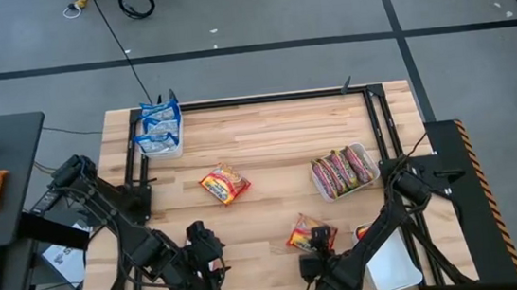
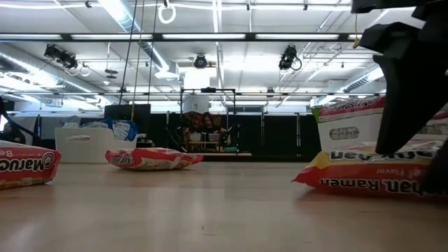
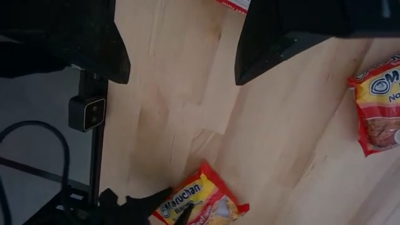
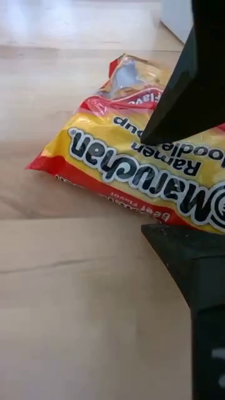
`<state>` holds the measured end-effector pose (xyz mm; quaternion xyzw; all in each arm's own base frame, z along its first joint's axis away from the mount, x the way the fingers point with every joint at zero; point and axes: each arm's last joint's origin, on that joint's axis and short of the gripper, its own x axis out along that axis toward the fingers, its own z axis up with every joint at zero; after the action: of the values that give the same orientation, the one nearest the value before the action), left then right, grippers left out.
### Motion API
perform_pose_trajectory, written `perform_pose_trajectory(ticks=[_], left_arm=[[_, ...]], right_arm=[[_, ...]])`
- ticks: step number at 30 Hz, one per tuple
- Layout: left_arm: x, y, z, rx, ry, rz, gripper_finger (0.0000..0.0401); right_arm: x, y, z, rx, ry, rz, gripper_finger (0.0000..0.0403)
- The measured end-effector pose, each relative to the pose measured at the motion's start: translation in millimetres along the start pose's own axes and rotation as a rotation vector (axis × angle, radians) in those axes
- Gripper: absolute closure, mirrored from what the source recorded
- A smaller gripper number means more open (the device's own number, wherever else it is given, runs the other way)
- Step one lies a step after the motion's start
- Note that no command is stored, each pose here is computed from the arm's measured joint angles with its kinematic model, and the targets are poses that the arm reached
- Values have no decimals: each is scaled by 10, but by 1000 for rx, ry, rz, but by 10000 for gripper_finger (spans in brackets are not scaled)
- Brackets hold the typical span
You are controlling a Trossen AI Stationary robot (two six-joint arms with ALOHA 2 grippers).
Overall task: Sort Maruchan noodles
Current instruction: Put the orange noodle pack into the bottom white bin
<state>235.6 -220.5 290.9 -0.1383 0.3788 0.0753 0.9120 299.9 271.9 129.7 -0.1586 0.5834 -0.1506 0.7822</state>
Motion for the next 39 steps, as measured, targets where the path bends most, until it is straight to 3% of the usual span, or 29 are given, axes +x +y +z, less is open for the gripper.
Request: perform_pose_trajectory(ticks=[5,10,12,18,25,32,39], left_arm=[[0,0,0,0,0,0,111],[0,2,8,-27,-22,11,111],[0,-4,15,-32,-35,10,111],[16,-10,57,-58,-56,-3,111],[49,-30,171,-126,-125,-39,111],[104,17,290,-181,-180,-27,111],[172,108,394,-290,-203,0,111]], right_arm=[[22,-35,31,29,1,-7,246],[-47,-67,106,104,34,26,362],[-109,-72,157,112,49,61,391],[-606,-271,264,121,-29,165,397],[-1420,-807,193,89,-156,392,400],[-1954,-1307,-186,37,-223,595,400],[-2102,-1371,-732,-16,-163,798,401]])
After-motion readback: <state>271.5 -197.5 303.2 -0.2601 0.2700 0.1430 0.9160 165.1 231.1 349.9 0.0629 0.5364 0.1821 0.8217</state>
